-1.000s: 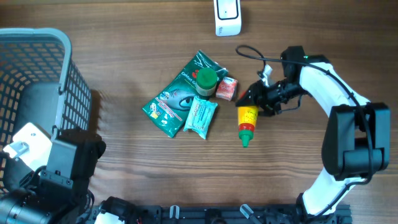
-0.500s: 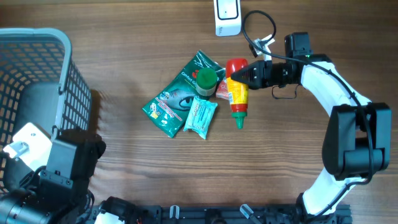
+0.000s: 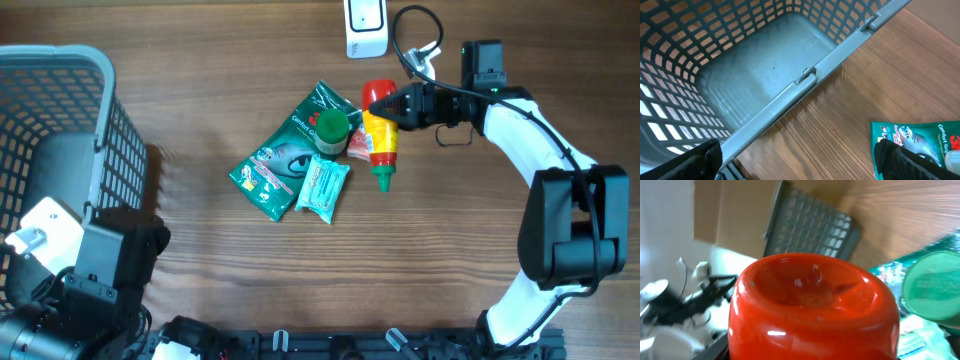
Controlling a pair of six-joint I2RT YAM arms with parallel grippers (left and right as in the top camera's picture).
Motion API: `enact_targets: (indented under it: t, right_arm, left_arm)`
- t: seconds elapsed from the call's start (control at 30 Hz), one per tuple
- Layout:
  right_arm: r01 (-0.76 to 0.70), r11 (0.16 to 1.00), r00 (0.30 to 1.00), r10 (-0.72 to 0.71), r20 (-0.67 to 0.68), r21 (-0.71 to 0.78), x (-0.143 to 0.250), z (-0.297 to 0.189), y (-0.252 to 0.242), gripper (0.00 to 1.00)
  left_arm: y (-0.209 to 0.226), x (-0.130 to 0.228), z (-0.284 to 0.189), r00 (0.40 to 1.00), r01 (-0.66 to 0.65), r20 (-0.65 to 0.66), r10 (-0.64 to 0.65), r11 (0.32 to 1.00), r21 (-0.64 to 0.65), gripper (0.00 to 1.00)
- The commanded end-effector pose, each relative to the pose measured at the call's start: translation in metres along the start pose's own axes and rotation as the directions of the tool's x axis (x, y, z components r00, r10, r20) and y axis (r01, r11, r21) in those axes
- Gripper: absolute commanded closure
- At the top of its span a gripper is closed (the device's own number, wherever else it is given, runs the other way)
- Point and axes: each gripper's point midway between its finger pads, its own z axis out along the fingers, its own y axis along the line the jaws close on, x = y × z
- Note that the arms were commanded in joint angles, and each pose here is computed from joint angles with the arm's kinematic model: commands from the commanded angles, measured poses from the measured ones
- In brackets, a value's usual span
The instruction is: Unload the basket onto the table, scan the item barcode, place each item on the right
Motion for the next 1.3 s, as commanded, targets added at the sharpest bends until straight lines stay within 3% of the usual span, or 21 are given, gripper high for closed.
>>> enact_targets:
  t: [0.0,0.1,0.2,0.37,0.57,0.73,0.87,1.0,1.13,1.27]
  right_arm:
    - [-0.334,0.816,0.932,0.211,0.295,0.472,-0.027,-0.03,-0.094,0.67]
    - [-0.447,0.747,0.878,0.262,0.4,0.492,-0.036,-0.041,-0.102,0.71]
    - [-0.606,0.643,0.769,0.324,0.552,0.468,-0.056,-0.057,-0.099,0.71]
    - [-0.693,0.561,0.616,0.134,0.776,0.453,-0.12,-0.095,-0.075,0.68]
    - [-0.622,0.652,0.559,-0.019,0.829,0.434,-0.18,-0.073,-0.081,0.66]
    - [-0.614,0.705,0.479,-0.025,0.878,0.355,-0.244,-0.053,-0.115,0.66]
    - [-0.667,0.691,0.386,0.003,0.923,0.277,-0.262,-0.051,-0.164,0.66]
    - [-0.646,0.709,0.374,-0.031,0.927,0.284,-0.27,-0.057,-0.158,0.66]
    - [-0.646,0.69,0.412,-0.044,0.91,0.326,-0.272,-0.07,-0.151,0.67]
    - [-0.662,0.612,0.445,-0.145,0.884,0.433,-0.275,-0.143,-0.11,0.67]
  left_arm:
    - [0.003,-0.003,0.0,1.0,0.023,0.016,-0.023,1.0,-0.013,0.0]
    - [0.003,-0.003,0.0,1.0,0.023,0.016,-0.023,1.0,-0.013,0.0]
    - [0.003,-0.003,0.0,1.0,0.023,0.016,-0.023,1.0,-0.013,0.0]
    - [0.003,-0.003,0.0,1.0,0.023,0.016,-0.023,1.0,-0.013,0.0]
    - [0.003,-0.003,0.0,1.0,0.023,0.016,-0.023,1.0,-0.013,0.0]
    - [0.003,-0.003,0.0,1.0,0.023,0.016,-0.023,1.0,-0.013,0.0]
    - [0.003,-0.003,0.0,1.0,0.023,0.016,-0.023,1.0,-0.013,0.0]
    - [0.003,-0.003,0.0,1.0,0.023,0.016,-0.023,1.0,-0.013,0.0]
    - [0.003,-0.003,0.0,1.0,0.023,0.016,-0.023,1.0,-0.013,0.0]
    - [0.003,-0.003,0.0,1.0,0.023,0.016,-0.023,1.0,-0.013,0.0]
